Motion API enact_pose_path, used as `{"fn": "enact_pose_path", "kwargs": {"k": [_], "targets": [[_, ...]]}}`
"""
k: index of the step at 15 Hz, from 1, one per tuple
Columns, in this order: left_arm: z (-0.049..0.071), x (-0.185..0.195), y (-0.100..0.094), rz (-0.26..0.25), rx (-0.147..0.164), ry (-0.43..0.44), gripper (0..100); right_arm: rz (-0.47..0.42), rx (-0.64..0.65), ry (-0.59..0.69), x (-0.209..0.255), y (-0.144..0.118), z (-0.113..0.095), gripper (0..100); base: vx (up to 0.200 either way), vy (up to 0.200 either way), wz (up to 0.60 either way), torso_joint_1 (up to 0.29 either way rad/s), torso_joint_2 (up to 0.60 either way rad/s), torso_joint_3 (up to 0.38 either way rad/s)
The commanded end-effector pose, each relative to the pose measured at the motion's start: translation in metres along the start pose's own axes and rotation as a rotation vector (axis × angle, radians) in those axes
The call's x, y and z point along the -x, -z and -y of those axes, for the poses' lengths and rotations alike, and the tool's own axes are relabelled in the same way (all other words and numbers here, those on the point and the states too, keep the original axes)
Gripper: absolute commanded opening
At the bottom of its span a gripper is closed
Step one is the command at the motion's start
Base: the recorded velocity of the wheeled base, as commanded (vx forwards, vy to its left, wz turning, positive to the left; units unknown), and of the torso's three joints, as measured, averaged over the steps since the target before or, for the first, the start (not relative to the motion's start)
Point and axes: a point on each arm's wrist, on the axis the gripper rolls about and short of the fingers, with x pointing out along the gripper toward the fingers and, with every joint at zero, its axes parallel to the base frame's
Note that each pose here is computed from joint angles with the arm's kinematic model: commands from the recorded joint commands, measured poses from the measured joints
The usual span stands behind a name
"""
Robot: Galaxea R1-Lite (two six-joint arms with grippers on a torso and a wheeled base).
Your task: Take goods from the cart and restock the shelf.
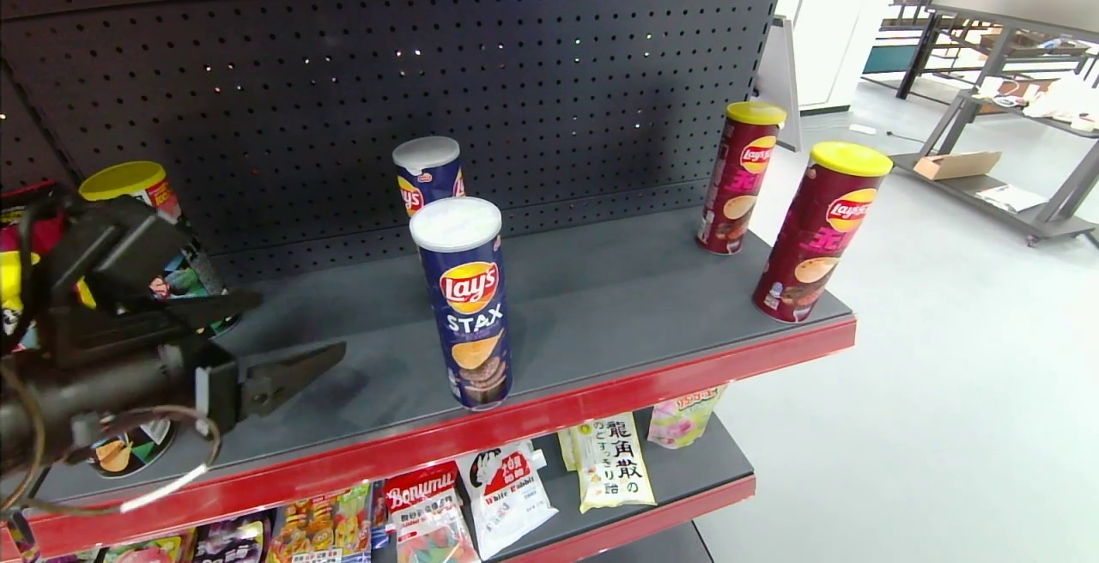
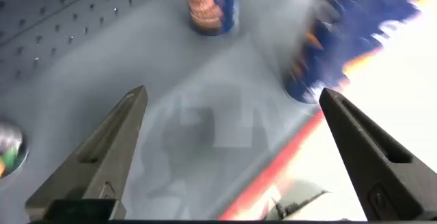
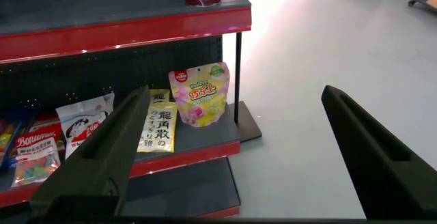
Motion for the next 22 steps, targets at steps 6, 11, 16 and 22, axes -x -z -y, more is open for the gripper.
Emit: {"fn": "enact_pose_path", "kwargs": {"k": [6,11,16,22], "targets": [[0.067,0.198,0.08,0.202,0.008,-0.174,100,-0.001,0.0,0.0,0.0,0.0,0.0,100,0.0,0.0,0.0,0.0,0.0,0.0],[0.061,0.176,0.115,0.317,0.068,-0.481,100,0.0,0.0,0.0,0.0,0.0,0.0,100,0.0,0.0,0.0,0.0,0.0,0.0],[0.061,0.171,0.122,0.322,0.177,-0.398,100,0.0,0.003,0.0,0.0,0.0,0.0,100,0.0,0.0,0.0,0.0,0.0,0.0],[0.062,0.163,0.136,0.297,0.183,-0.396,100,0.0,0.005,0.0,0.0,0.0,0.0,100,0.0,0.0,0.6,0.002,0.0,0.003]]}}
